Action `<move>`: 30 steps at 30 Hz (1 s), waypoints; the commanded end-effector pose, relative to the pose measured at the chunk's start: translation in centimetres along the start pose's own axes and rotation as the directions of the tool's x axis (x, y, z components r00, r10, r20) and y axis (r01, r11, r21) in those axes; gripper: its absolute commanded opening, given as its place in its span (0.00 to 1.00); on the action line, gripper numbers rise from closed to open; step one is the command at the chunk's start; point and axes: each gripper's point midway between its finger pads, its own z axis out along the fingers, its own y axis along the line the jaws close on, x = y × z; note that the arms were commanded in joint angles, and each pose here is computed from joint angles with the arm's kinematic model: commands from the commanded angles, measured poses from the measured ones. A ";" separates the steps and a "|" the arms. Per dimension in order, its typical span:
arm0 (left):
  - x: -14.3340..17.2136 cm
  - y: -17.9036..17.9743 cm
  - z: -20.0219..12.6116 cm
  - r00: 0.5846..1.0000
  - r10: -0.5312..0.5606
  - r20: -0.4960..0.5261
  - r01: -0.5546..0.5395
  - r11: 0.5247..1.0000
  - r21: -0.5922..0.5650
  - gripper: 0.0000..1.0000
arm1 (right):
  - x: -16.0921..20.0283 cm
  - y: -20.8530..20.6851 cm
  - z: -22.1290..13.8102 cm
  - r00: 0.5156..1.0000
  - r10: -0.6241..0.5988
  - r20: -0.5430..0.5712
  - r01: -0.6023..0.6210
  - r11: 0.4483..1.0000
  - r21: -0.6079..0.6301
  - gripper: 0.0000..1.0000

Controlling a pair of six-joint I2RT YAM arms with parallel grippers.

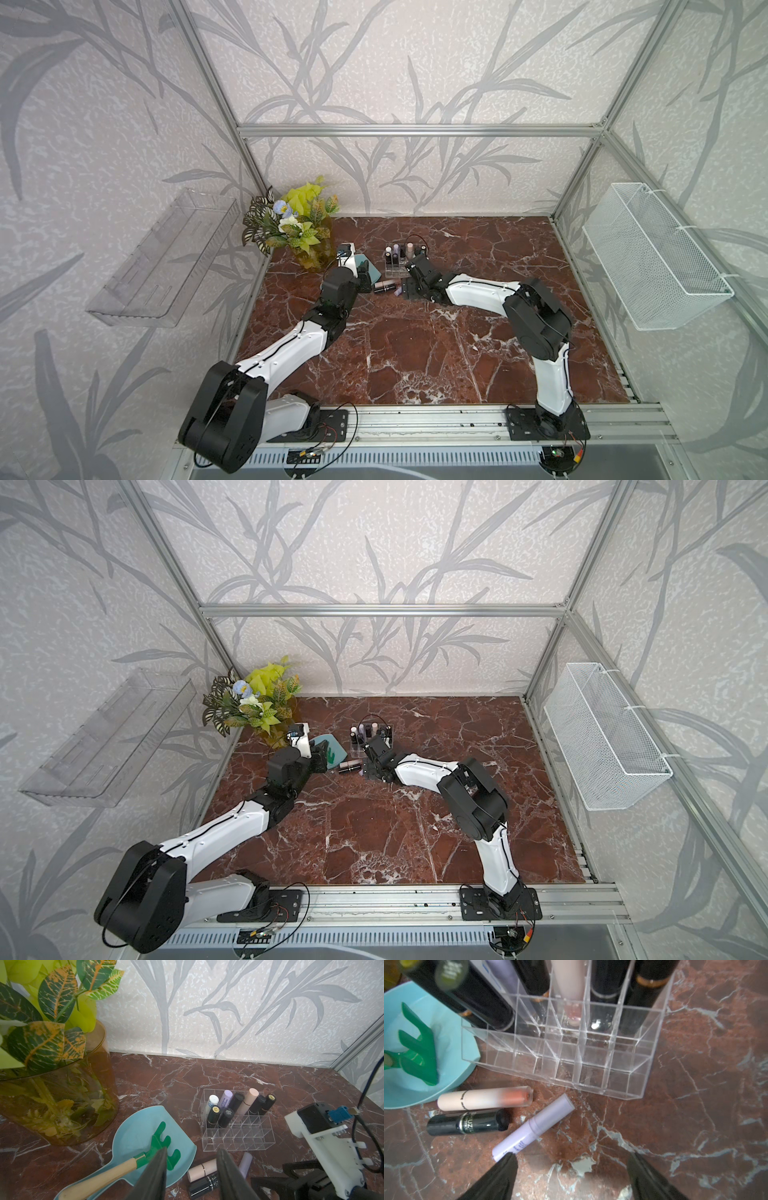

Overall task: Arrange the lipsticks in the organizer
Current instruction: Pick up the lipstick at the center of the board.

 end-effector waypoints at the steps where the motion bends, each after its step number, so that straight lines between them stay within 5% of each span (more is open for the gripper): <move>1: -0.1 0.0 0.0 1.000 -0.021 0.013 0.021 1.000 0.017 0.41 | -0.2 0.2 0.3 1.000 0.003 0.005 -0.004 0.999 0.044 0.87; 30: 0.1 0.1 0.1 0.999 -0.032 0.004 0.032 0.999 0.024 0.40 | -0.1 2.5 2.1 1.000 -0.018 -0.003 0.018 0.999 0.036 0.85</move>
